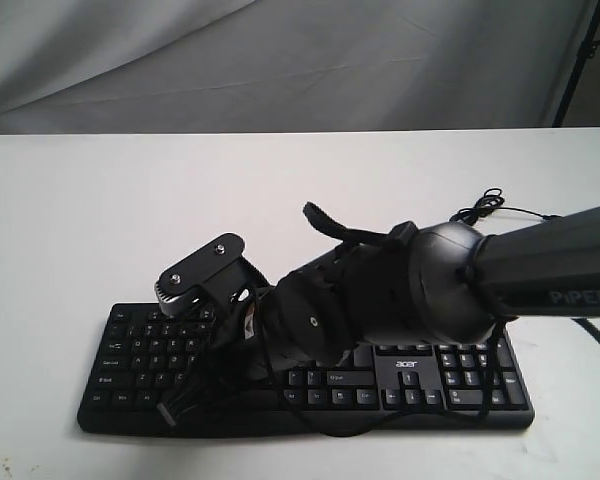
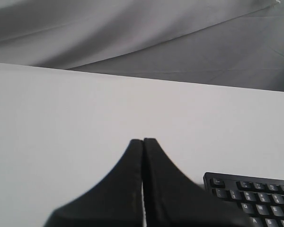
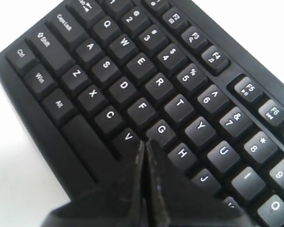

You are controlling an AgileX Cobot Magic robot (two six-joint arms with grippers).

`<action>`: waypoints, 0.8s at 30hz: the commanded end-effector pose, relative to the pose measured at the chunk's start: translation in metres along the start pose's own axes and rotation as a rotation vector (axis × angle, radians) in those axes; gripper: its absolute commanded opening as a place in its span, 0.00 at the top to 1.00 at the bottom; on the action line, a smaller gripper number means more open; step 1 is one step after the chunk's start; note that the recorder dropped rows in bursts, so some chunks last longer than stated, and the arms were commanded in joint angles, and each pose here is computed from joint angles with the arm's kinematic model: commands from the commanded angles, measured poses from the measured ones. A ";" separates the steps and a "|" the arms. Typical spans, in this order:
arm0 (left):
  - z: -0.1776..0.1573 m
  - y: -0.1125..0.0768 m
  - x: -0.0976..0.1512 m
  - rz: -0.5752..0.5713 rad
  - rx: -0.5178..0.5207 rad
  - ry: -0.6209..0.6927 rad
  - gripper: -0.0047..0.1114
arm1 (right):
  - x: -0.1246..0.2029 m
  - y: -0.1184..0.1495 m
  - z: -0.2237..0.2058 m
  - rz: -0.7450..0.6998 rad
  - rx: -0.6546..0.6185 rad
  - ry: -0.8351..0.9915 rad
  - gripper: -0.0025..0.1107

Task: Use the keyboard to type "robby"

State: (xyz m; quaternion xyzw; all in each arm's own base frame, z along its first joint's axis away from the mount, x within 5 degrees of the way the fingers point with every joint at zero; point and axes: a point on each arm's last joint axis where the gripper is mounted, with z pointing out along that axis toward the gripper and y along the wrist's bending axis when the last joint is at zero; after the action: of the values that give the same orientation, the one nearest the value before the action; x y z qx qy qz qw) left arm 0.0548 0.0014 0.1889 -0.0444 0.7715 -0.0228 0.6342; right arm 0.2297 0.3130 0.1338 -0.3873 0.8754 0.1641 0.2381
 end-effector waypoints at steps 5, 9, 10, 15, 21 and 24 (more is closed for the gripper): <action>0.000 0.000 0.001 -0.013 0.006 -0.001 0.96 | 0.000 -0.005 0.008 -0.014 0.014 -0.012 0.98; 0.000 0.000 0.001 -0.013 0.006 -0.001 0.96 | 0.005 -0.006 0.016 -0.011 0.016 0.011 0.98; 0.000 0.000 0.001 -0.013 0.006 -0.001 0.96 | 0.006 -0.006 0.017 -0.011 0.016 0.018 0.98; 0.000 0.000 0.001 -0.013 0.006 -0.001 0.96 | 0.006 -0.006 0.017 -0.013 0.017 0.013 0.98; 0.000 0.000 0.001 -0.013 0.006 -0.001 0.96 | -0.002 -0.004 0.002 -0.036 0.015 -0.013 0.98; 0.000 0.000 0.001 -0.013 0.006 -0.001 0.96 | -0.004 -0.004 -0.002 -0.044 0.016 -0.022 0.98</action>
State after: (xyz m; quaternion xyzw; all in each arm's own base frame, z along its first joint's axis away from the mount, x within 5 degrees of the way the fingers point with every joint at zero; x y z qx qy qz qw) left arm 0.0548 0.0014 0.1889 -0.0444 0.7715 -0.0228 0.6342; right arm 0.2316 0.3141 0.1302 -0.3959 0.8704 0.1592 0.2455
